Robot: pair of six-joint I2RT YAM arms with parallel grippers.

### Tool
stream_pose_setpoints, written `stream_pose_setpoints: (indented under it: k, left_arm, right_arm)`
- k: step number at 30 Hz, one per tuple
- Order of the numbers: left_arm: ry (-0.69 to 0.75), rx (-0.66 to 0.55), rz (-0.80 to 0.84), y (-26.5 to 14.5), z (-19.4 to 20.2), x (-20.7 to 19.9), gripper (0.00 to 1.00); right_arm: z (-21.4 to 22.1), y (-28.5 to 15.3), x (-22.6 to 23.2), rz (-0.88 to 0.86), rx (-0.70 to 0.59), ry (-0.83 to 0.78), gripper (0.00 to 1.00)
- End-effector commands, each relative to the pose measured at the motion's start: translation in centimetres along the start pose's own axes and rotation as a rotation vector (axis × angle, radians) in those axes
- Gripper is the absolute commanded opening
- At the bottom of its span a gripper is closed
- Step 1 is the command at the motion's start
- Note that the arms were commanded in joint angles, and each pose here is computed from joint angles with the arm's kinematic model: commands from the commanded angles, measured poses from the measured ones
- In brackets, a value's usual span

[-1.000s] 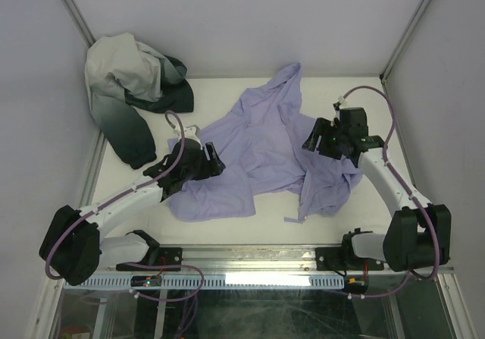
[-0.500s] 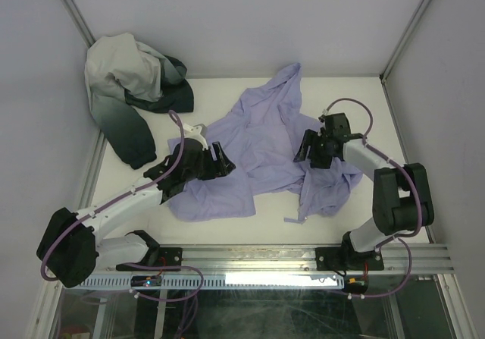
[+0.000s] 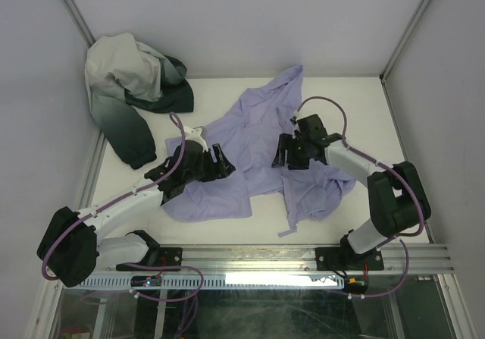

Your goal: Zip up the jacket

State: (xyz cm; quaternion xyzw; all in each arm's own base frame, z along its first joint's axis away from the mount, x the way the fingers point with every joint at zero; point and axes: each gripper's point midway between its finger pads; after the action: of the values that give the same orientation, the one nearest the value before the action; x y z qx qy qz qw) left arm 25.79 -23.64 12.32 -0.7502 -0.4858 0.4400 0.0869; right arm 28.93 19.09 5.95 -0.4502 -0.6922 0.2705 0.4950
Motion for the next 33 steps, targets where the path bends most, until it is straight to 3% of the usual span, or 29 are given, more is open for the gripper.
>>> stream_pose_setpoints:
  k: [1, 14, 19, 26, 33]
  left_arm:
    - [-0.009, -0.035, 0.066, -0.4, -0.8, -1.6, 0.68]
    - [-0.013, -0.018, 0.067, -0.1, 0.1, -1.5, 0.68]
    - [-0.014, -0.013, 0.075, -0.1, 0.3, -1.7, 0.68]
    - [-0.015, -0.026, 0.104, -0.5, 0.0, -2.6, 0.67]
    - [-0.006, -0.039, 0.065, 0.0, -0.1, -1.8, 0.67]
  right_arm:
    - [-2.5, -0.7, 5.4, -0.105, -0.084, -0.063, 0.65]
    - [0.6, 3.9, 11.3, -0.161, 0.035, -0.185, 0.63]
    - [0.1, 3.6, 13.0, -0.231, 0.052, -0.225, 0.65]
    - [-6.0, -0.5, 11.7, -0.108, -0.142, -0.3, 0.67]
    - [-14.2, -1.6, 4.5, 0.255, -0.341, -0.259, 0.63]
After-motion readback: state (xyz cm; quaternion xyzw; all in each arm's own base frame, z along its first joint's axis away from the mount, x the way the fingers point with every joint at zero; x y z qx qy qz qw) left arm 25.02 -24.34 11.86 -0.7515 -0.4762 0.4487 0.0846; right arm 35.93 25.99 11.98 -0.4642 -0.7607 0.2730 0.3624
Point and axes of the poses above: each gripper's point midway between its finger pads, its own y axis out along the fingers, its own x axis along the line the jaws close on, z = x × y
